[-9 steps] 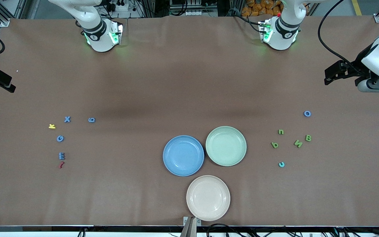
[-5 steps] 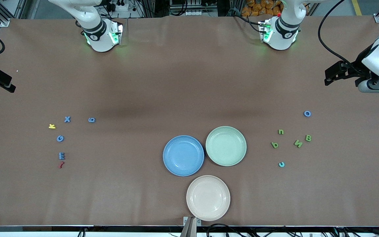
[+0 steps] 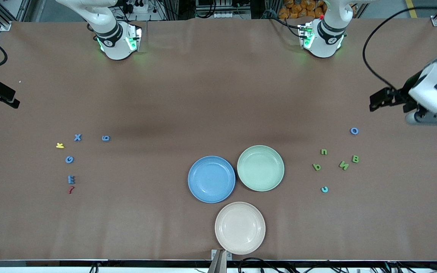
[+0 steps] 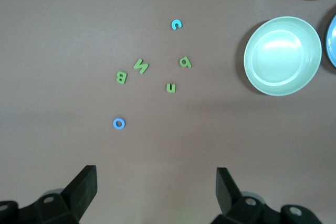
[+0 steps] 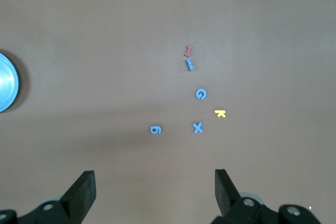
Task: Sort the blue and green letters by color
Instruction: 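Reach the left gripper to green letters while the right gripper reaches blue letters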
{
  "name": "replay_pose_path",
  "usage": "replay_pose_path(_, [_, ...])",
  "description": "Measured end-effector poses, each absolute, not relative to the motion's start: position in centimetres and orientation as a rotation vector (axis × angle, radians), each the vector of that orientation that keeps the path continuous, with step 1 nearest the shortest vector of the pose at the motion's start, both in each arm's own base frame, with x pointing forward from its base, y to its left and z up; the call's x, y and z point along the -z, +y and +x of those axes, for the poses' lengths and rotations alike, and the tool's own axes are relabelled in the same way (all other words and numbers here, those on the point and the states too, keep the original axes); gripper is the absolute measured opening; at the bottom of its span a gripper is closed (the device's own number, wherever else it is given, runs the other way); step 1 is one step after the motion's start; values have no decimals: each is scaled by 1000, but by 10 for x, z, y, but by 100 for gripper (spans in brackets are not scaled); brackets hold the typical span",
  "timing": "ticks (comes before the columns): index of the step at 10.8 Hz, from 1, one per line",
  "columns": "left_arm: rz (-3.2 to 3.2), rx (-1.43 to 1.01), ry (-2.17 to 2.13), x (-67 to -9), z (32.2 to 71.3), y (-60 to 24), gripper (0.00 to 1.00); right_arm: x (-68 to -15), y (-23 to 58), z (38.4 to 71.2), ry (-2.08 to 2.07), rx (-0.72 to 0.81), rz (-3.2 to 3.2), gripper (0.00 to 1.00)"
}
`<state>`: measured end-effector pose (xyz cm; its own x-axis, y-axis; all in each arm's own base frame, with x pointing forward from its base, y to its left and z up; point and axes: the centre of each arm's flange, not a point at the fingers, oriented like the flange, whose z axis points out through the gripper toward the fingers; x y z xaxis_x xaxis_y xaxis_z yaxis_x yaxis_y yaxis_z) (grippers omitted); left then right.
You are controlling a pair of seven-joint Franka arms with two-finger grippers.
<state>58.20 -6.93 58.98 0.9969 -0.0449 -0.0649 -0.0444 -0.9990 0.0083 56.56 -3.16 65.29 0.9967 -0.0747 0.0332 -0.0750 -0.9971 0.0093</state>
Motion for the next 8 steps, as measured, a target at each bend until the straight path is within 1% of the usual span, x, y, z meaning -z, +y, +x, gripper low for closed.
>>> replay_pose_path(2, [3126, 136, -65, -546, 608, -69, 100, -630, -36, 574, -127, -46, 3128, 100])
replay_pose_path(5, [3122, 161, -52, -478, 642, -66, 100, -568, -48, 591, -69, -76, 3128, 100])
replay_pose_path(8, [3119, 130, -50, -419, 657, -67, 100, -500, -64, 611, 44, -41, 3129, 100])
